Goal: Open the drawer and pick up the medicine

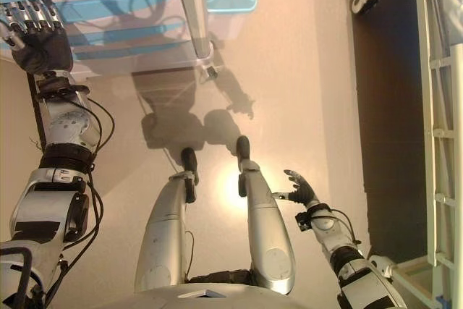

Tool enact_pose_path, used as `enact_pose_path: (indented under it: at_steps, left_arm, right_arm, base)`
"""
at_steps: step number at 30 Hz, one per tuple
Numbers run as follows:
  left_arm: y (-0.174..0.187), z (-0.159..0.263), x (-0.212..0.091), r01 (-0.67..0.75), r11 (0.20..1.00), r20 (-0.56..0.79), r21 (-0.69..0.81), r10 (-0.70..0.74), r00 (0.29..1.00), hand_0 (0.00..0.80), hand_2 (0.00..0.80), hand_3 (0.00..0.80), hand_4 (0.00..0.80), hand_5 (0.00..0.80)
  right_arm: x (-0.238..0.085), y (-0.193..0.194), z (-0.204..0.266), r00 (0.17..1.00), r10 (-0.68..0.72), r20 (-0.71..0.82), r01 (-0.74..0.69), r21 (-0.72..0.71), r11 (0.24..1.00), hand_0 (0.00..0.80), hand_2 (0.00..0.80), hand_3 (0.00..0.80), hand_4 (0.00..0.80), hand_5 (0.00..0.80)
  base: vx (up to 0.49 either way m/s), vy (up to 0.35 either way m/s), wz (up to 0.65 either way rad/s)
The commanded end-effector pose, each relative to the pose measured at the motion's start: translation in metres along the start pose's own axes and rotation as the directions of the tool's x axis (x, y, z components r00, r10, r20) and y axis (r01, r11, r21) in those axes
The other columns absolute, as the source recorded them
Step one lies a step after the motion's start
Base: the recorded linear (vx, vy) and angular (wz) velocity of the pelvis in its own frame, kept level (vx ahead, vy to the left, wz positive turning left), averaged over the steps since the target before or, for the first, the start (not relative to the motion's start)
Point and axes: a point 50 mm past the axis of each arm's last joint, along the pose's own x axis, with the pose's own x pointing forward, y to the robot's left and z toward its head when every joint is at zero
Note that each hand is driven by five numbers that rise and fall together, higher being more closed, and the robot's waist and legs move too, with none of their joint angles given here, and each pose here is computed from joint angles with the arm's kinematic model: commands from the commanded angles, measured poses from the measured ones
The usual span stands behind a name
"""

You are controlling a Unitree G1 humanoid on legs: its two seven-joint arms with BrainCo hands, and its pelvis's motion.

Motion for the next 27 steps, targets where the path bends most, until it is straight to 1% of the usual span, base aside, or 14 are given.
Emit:
enact_pose_path:
  at_steps: [1, 4, 6, 11, 21, 27]
  left_arm:
    - [0.036, 0.011, -0.016, -0.230, 0.961, -0.084, 0.155, 0.244, 0.966, 0.000, 0.000, 0.000, 0.000, 0.000]
    - [0.049, 0.006, -0.030, -0.302, 0.937, -0.145, 0.176, 0.328, 0.933, 0.000, 0.000, 0.000, 0.000, 0.000]
    - [0.055, 0.001, -0.038, -0.327, 0.926, -0.175, 0.186, 0.359, 0.917, 0.000, 0.000, 0.000, 0.000, 0.000]
    - [0.062, -0.004, -0.048, -0.370, 0.910, -0.192, 0.189, 0.404, 0.895, 0.000, 0.000, 0.000, 0.000, 0.000]
    - [0.062, -0.005, -0.048, -0.363, 0.920, -0.165, 0.148, 0.385, 0.908, 0.000, 0.000, 0.000, 0.000, 0.000]
    - [0.055, 0.001, -0.041, -0.304, 0.947, -0.101, 0.100, 0.314, 0.944, 0.000, 0.000, 0.000, 0.000, 0.000]
  right_arm:
    - [-0.013, 0.003, -0.012, 1.000, 0.004, -0.007, -0.004, 0.014, 1.000, 0.000, 0.000, 0.000, 0.000, 0.000]
    - [-0.011, 0.003, -0.010, 1.000, -0.004, 0.000, 0.004, 0.014, 1.000, 0.000, 0.000, 0.000, 0.000, 0.000]
    - [-0.011, 0.004, -0.010, 1.000, -0.008, 0.000, 0.008, 0.015, 1.000, 0.000, 0.000, 0.000, 0.000, 0.000]
    - [-0.010, 0.003, -0.009, 1.000, -0.009, -0.005, 0.009, 0.016, 1.000, 0.000, 0.000, 0.000, 0.000, 0.000]
    - [-0.010, 0.006, -0.011, 1.000, 0.014, -0.020, -0.014, 0.000, 1.000, 0.000, 0.000, 0.000, 0.000, 0.000]
    - [-0.010, 0.008, -0.010, 0.999, 0.027, -0.021, -0.027, -0.013, 1.000, 0.000, 0.000, 0.000, 0.000, 0.000]
  base:
    - [0.000, 0.000, 0.00]
    - [0.000, 0.000, 0.00]
    - [0.000, 0.000, 0.00]
    - [0.000, 0.000, 0.00]
    - [0.000, 0.000, 0.00]
    - [0.000, 0.000, 0.00]
